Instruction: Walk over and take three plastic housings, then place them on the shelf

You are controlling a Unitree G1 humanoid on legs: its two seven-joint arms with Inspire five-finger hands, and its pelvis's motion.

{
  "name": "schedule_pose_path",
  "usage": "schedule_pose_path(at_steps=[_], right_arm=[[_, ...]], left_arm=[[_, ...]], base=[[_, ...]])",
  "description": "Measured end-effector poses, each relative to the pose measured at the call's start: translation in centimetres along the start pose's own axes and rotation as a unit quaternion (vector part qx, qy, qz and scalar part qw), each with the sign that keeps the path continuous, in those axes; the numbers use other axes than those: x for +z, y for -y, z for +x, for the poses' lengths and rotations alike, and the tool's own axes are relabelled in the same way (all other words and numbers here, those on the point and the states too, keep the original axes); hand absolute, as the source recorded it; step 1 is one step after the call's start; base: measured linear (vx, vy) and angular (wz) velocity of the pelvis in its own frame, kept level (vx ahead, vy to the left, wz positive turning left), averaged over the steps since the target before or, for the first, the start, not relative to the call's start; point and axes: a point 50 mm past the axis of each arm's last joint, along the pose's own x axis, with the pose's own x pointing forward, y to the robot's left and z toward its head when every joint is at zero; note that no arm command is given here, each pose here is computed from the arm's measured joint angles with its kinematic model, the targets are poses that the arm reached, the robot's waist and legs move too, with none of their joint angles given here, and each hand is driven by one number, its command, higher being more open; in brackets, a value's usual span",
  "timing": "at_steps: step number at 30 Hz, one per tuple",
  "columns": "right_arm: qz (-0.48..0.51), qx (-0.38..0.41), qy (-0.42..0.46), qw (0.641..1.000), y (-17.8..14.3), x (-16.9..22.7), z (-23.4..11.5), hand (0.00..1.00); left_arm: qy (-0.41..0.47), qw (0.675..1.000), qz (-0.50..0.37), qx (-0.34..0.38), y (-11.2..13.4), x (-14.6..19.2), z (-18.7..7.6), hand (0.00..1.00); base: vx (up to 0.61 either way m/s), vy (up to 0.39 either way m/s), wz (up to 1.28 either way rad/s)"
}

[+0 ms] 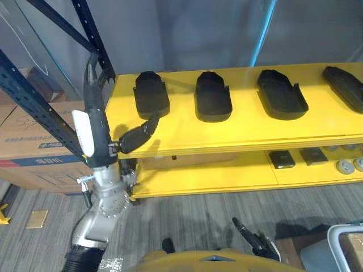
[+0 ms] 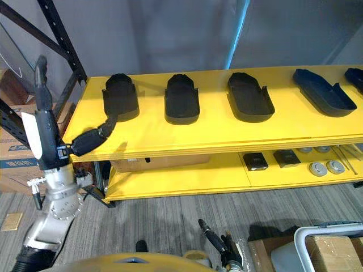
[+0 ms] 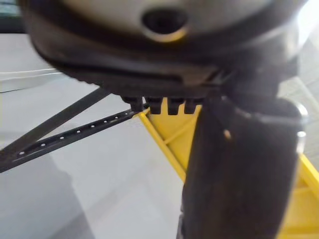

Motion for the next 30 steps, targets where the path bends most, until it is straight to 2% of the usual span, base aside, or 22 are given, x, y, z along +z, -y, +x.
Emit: schedule_pose_path(at_steps=[6, 12, 14, 20, 23, 26, 27, 29, 30], right_arm=[[0.001, 0.004, -0.01, 1.0, -0.3, 0.1, 0.5, 1.0], [-0.011, 0.031, -0.014, 0.999, -1.3, 0.4, 0.9, 1.0], [-0.01, 0.034, -0.009, 0.999, -1.6, 1.0, 1.3, 1.0], [-0.005, 0.04, -0.008, 0.999, -2.0, 1.6, 1.7, 1.0], [0.002, 0.048, -0.003, 0.999, -2.2, 2.1, 2.0, 1.0], [0.03, 0.034, -0.012, 0.999, -2.1, 1.7, 1.9, 1.0], [0.045, 0.024, -0.015, 0.999, -2.1, 1.5, 1.9, 1.0], [0.103, -0.021, -0.024, 0.994, -2.0, 1.0, 1.7, 1.0], [0.121, -0.036, -0.028, 0.992, -2.0, 0.8, 1.7, 1.0]], left_arm=[[-0.145, 0.988, 0.041, -0.016, 1.0, -3.3, -5.8, 1.0], [-0.266, 0.954, 0.112, -0.085, -0.3, -5.9, -12.1, 1.0], [-0.306, 0.937, 0.145, -0.085, -1.2, -6.6, -14.5, 1.0], [-0.349, 0.918, 0.183, -0.031, -2.4, -6.7, -16.7, 1.0], [-0.42, 0.884, 0.202, 0.031, -3.8, -7.4, -18.3, 1.0], [-0.521, 0.821, 0.228, 0.06, -5.7, -8.3, -21.4, 1.0], [-0.557, 0.795, 0.235, 0.055, -6.3, -8.4, -22.7, 1.0], [-0.653, 0.716, 0.241, 0.05, -7.9, -8.3, -26.5, 1.0], [-0.674, 0.697, 0.237, 0.057, -8.3, -8.1, -27.3, 1.0]], base=[[0.01, 0.018, 0.15], [0.05, -0.01, 0.17], [0.04, -0.011, 0.04], [0.01, -0.017, 0.07], [-0.03, -0.012, 0.05], [0.0, -0.002, 0.02], [0.01, 0.002, 0.04], [0.0, 0.0, 0.0], [0.02, 0.008, -0.05]])
